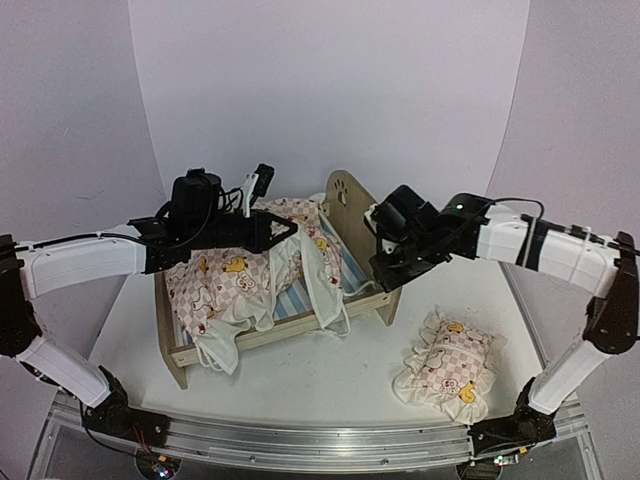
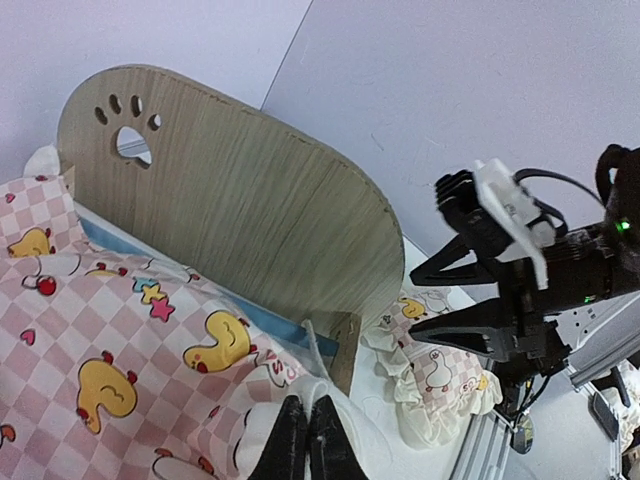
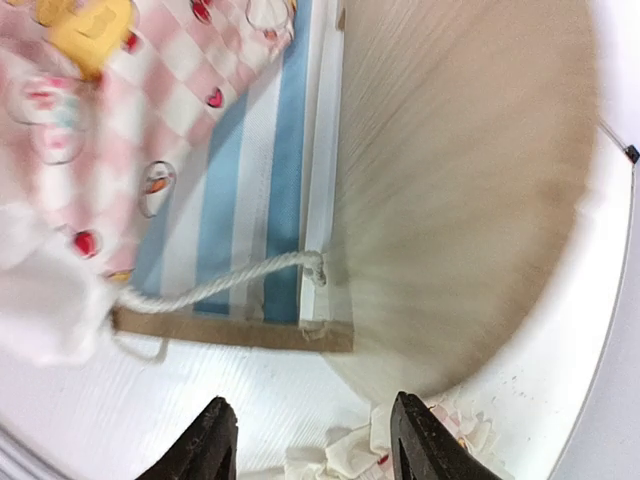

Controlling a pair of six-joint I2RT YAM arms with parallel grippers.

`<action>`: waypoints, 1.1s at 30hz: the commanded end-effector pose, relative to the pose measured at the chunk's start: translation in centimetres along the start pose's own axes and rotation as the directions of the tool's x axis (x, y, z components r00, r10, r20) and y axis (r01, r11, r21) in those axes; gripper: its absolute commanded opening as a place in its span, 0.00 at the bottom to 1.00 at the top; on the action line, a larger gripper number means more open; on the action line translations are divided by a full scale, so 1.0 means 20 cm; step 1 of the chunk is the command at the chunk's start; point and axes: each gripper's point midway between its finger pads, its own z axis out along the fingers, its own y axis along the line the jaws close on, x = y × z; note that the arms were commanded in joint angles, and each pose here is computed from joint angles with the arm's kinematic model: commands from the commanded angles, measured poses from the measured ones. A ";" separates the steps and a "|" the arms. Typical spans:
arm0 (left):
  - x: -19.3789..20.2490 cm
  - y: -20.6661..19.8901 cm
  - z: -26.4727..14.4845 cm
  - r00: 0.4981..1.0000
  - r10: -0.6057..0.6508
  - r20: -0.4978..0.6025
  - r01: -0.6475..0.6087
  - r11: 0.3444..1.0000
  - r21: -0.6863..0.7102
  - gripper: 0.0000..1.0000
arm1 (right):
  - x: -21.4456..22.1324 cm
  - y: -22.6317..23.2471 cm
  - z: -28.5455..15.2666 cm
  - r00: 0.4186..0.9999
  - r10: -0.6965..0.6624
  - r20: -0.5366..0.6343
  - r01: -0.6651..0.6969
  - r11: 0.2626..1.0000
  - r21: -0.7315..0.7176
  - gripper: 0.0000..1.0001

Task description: Set up the pet bed

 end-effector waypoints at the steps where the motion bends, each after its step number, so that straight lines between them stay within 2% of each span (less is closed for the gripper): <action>1: -0.25 -0.16 0.05 0.989 0.043 0.138 -0.055 0.995 0.079 0.00 | 0.00 -0.05 -0.14 0.993 0.086 0.076 -0.081 0.994 -0.068 0.55; 5: -0.30 -0.24 0.09 0.982 0.052 0.181 -0.069 0.994 0.089 0.00 | 0.04 -0.16 -0.09 0.979 0.178 0.095 -0.174 0.983 -0.054 0.55; 8: -0.34 -0.26 0.09 0.972 0.050 0.230 -0.069 0.995 0.075 0.00 | 0.00 -0.12 -0.03 0.964 0.207 0.170 -0.181 0.971 -0.154 0.64; 12: -0.38 -0.31 0.12 0.959 0.027 0.281 -0.059 0.992 0.107 0.00 | -0.10 -0.13 0.01 0.938 0.224 0.264 -0.187 0.970 -0.158 0.65; 17: -0.30 -0.29 0.13 0.965 0.029 0.262 -0.054 0.995 0.088 0.00 | -0.20 -0.17 0.04 0.920 0.215 0.328 -0.188 0.976 -0.114 0.49; 20: -0.15 -0.22 0.05 0.974 0.057 0.221 -0.065 0.997 0.031 0.00 | -0.24 -0.17 0.02 0.915 0.193 0.354 -0.164 0.980 -0.111 0.38; 24: 0.19 -0.17 0.00 0.993 0.112 0.023 -0.110 0.991 -0.079 0.03 | -0.25 -0.16 0.01 0.917 0.163 0.365 -0.131 0.985 -0.113 0.18; 26: 0.36 -0.16 -0.02 0.975 0.184 -0.126 -0.202 0.967 -0.157 0.10 | -0.25 -0.14 0.01 0.919 0.154 0.364 -0.116 0.985 -0.126 0.07; 28: 0.46 -0.17 -0.08 0.928 0.276 -0.248 -0.328 0.923 -0.202 0.24 | -0.24 -0.13 0.02 0.918 0.156 0.365 -0.112 0.984 -0.140 0.00; 29: 0.45 -0.20 -0.12 0.903 0.332 -0.274 -0.392 0.896 -0.207 0.35 | -0.24 -0.13 0.02 0.918 0.157 0.364 -0.111 0.983 -0.145 0.00; 32: 0.32 -0.34 -0.19 0.841 0.486 -0.236 -0.532 0.823 -0.200 0.81 | -0.23 -0.11 0.01 0.917 0.160 0.366 -0.104 0.980 -0.167 0.00; 33: 0.28 -0.40 -0.19 0.812 0.544 -0.210 -0.579 0.794 -0.186 0.90 | -0.23 -0.11 0.00 0.915 0.162 0.368 -0.103 0.979 -0.174 0.00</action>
